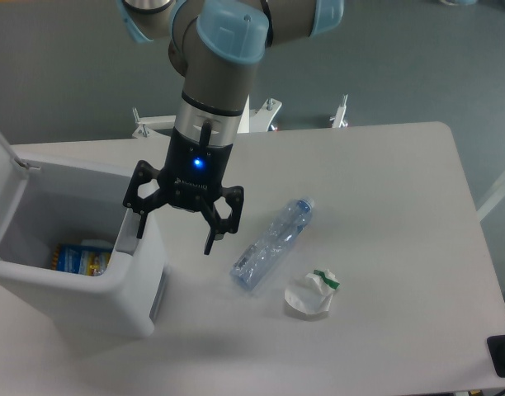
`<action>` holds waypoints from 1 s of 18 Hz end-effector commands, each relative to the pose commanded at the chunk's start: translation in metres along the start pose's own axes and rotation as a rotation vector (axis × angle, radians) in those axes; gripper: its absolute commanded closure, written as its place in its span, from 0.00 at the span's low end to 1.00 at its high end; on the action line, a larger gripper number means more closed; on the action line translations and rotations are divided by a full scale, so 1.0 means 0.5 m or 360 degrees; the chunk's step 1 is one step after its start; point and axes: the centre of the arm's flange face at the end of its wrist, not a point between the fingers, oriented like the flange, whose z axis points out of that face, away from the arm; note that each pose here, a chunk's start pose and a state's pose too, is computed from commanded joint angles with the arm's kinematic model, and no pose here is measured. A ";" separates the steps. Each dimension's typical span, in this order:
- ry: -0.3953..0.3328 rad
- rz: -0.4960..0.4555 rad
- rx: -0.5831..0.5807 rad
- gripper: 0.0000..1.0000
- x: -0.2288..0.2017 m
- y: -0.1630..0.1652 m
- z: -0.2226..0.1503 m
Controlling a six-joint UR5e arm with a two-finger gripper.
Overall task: Open the trash can
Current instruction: 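Withdraw the gripper away from the opened trash can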
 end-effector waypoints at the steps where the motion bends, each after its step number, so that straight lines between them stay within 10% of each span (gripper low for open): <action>1: -0.0015 0.0000 0.0015 0.00 -0.011 -0.007 -0.008; 8: -0.0188 0.0025 -0.0053 0.00 -0.297 0.052 -0.011; 12: -0.0442 0.0213 -0.0285 0.00 -0.427 0.110 -0.018; 18: -0.0513 0.0327 -0.0622 0.00 -0.548 0.205 0.030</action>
